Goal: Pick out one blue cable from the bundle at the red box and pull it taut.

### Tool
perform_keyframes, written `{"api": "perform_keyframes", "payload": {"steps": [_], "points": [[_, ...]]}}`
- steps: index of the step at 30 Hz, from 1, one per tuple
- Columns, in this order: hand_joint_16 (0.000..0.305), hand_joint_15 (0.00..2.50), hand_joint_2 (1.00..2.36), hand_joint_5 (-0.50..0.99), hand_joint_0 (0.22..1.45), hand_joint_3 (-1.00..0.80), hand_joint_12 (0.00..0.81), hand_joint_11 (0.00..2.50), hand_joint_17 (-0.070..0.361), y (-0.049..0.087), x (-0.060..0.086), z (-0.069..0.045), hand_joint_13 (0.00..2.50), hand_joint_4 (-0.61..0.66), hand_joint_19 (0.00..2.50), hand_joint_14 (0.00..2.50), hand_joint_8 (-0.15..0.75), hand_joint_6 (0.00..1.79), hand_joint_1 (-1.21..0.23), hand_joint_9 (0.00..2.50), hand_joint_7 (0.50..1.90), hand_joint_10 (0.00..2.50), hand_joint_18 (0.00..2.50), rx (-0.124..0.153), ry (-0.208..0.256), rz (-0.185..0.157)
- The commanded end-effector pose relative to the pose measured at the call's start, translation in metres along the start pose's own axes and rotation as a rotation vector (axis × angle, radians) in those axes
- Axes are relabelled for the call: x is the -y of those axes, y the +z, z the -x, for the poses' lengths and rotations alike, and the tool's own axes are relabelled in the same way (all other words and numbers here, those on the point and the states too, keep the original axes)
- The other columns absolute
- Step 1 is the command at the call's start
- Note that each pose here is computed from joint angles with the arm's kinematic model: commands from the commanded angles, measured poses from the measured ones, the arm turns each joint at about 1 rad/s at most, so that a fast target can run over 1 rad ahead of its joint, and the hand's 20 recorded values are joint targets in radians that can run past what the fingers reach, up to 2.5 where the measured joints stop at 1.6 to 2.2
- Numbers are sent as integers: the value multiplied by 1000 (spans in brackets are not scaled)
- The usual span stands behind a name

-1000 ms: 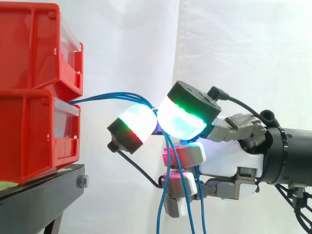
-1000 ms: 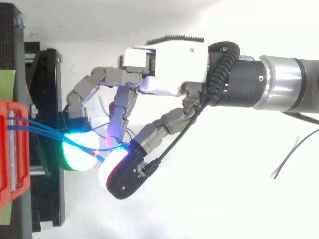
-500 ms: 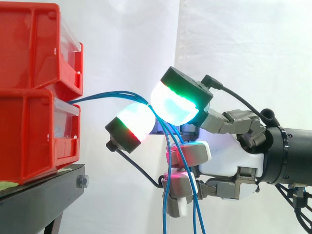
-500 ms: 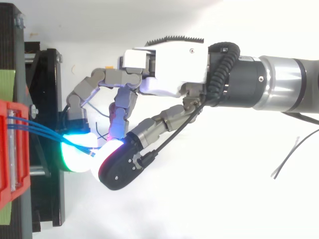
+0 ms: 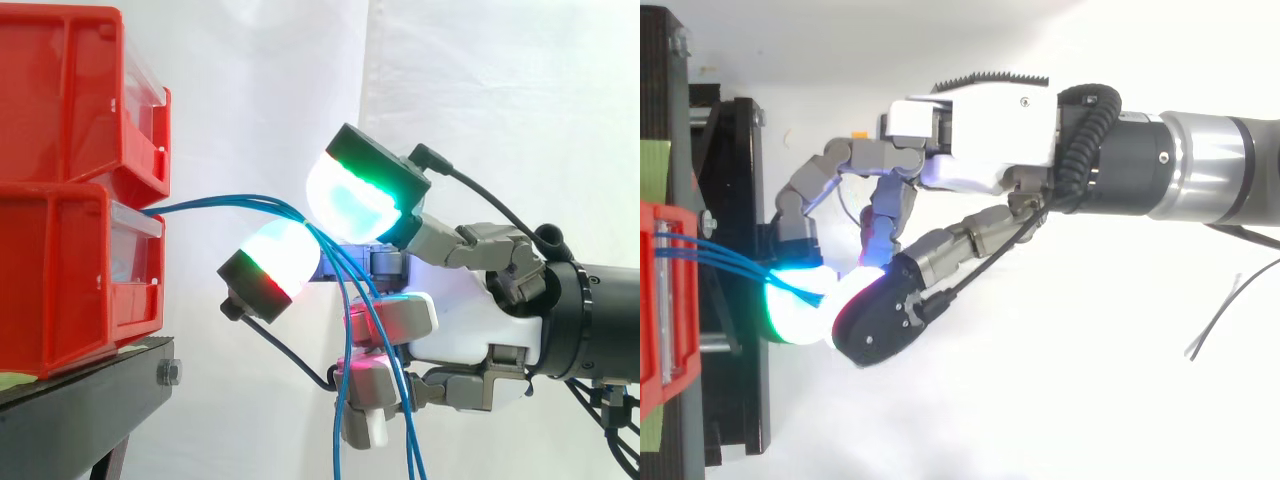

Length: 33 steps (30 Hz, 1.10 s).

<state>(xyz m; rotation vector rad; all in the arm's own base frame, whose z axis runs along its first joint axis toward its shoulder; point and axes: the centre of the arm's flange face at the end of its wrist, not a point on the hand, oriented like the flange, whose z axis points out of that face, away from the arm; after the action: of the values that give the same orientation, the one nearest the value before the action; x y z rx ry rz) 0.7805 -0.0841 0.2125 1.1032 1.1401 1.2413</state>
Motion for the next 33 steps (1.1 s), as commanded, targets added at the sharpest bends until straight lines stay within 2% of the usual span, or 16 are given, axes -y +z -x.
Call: {"api": "perform_keyframes", "payload": {"steps": [1, 5, 11, 18, 23, 33], "points": [[50, 750, 1000, -128, 583, -500, 368, 1017, 112, 0, -1, 4, 1296, 35, 818, 26, 284, 873, -512, 1454, 898, 30, 982, 0, -1, 1], [49, 762, 1000, -121, 611, -500, 366, 1007, 109, -1, 1, 6, 1308, 7, 824, 25, 283, 869, -513, 1466, 907, 30, 978, -5, -3, -2], [49, 768, 1016, -120, 595, -303, 374, 1022, 111, -2, 1, 12, 1309, -2, 827, 26, 293, 873, -588, 1468, 900, 31, 975, -4, -5, -2], [51, 769, 1021, -131, 581, -197, 383, 1022, 115, -5, 3, 17, 1302, 3, 808, 26, 297, 878, -654, 1447, 953, 30, 971, -7, -7, -17], [51, 770, 1019, -142, 596, -215, 380, 1024, 114, -6, 4, 19, 1289, 13, 798, 25, 289, 897, -699, 1412, 893, 31, 961, -4, -7, -19], [50, 777, 1015, -152, 625, -285, 374, 1024, 113, -6, 5, 20, 1277, 17, 794, 25, 285, 905, -765, 1377, 896, 29, 955, 0, -7, -23]]}}
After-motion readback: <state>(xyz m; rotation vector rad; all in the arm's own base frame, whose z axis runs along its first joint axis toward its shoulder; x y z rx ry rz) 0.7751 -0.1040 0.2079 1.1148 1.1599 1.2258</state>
